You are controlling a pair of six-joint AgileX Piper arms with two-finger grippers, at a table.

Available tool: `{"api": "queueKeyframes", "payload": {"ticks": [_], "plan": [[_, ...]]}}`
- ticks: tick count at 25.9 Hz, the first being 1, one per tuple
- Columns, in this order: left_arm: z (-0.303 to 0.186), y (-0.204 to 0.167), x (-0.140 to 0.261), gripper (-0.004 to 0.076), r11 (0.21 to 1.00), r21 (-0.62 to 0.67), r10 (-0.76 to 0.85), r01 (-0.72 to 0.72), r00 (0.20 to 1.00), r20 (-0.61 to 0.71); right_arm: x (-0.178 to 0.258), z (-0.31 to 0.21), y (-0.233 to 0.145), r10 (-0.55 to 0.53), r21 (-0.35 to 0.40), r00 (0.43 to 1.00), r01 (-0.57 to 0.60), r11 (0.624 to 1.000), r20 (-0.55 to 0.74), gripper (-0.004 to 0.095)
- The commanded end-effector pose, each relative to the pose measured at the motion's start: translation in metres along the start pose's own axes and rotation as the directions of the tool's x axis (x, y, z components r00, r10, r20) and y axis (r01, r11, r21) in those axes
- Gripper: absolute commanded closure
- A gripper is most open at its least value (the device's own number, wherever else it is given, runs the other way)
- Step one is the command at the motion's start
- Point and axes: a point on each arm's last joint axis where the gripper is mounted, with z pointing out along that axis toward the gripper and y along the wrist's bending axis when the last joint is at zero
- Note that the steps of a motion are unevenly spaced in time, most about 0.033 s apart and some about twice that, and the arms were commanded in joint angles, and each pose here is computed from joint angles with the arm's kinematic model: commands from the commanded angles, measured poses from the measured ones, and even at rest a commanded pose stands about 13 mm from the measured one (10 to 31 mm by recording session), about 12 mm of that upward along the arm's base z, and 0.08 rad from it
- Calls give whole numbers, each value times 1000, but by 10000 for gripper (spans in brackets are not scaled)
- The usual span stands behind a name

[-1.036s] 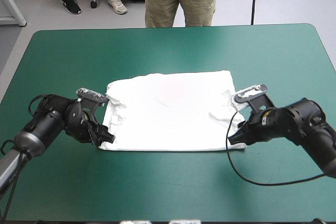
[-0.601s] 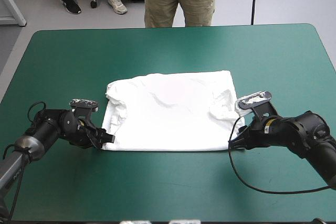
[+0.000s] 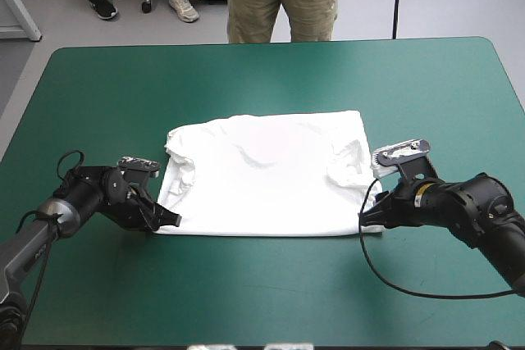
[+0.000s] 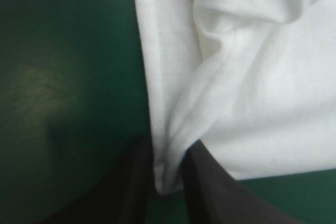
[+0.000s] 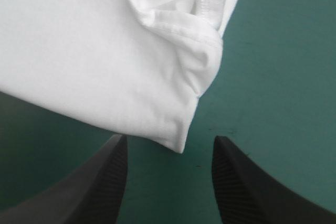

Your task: Fold the cloth

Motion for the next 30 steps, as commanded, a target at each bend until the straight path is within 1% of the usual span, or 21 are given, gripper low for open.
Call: {"api": "queueKeyframes", "payload": {"ticks": [1, 3, 6, 9, 11, 15, 19, 20, 22, 24, 26, 27, 28, 30], "plan": [[-1, -5, -5, 680, 999, 38, -26, 25, 999, 37, -6, -9, -6, 28, 44, 997, -31, 999, 73, 436], [-1, -5, -5, 734, 999, 38, -26, 25, 999, 36, -1, -4, -9, 49, 47, 997, -51, 998, 52, 435], [-1, -5, -5, 733, 999, 38, -26, 25, 999, 36, 9, 18, -14, 81, 57, 996, -79, 995, -31, 435], [-1, -4, -5, 733, 999, 38, -24, 22, 999, 38, 6, 43, -9, 78, 2, 994, -78, 997, -72, 435], [-1, -4, -5, 733, 999, 38, -24, 22, 999, 38, 3, 61, -7, 90, -17, 991, -92, 996, -95, 435], [-1, -4, -5, 733, 999, 37, -22, 21, 999, 38, 5, 86, -7, 90, -9, 980, -94, 996, -177, 436], [-1, -4, -5, 733, 999, 37, -22, 21, 999, 38, 11, 105, -7, 64, -10, 961, -70, 998, -268, 443], [-1, -4, -5, 733, 999, 37, -22, 21, 999, 38, 12, 108, -7, 57, -14, 958, -63, 998, -282, 463], [-1, -4, -5, 733, 999, 37, -22, 21, 999, 38, 16, 110, -5, 39, -40, 953, -53, 998, -301, 552], [-1, -4, -5, 733, 999, 37, -22, 21, 999, 38, 17, 109, -2, 11, -81, 950, -39, 996, -313, 677], [-1, -4, -5, 733, 999, 35, -21, 20, 999, 38, 20, 107, 2, -8, -121, 944, -34, 992, -331, 833], [-2, -4, -5, 733, 999, 35, -21, 20, 999, 39, 20, 106, 2, -20, -133, 941, -27, 991, -339, 895], [-2, -4, -5, 733, 999, 35, -21, 19, 999, 42, 22, 106, 3, -21, -135, 939, -27, 990, -344, 920], [-7, -5, -5, 733, 999, 34, -20, 17, 998, 62, 24, 103, 2, -31, -134, 936, -17, 991, -350, 923]]}}
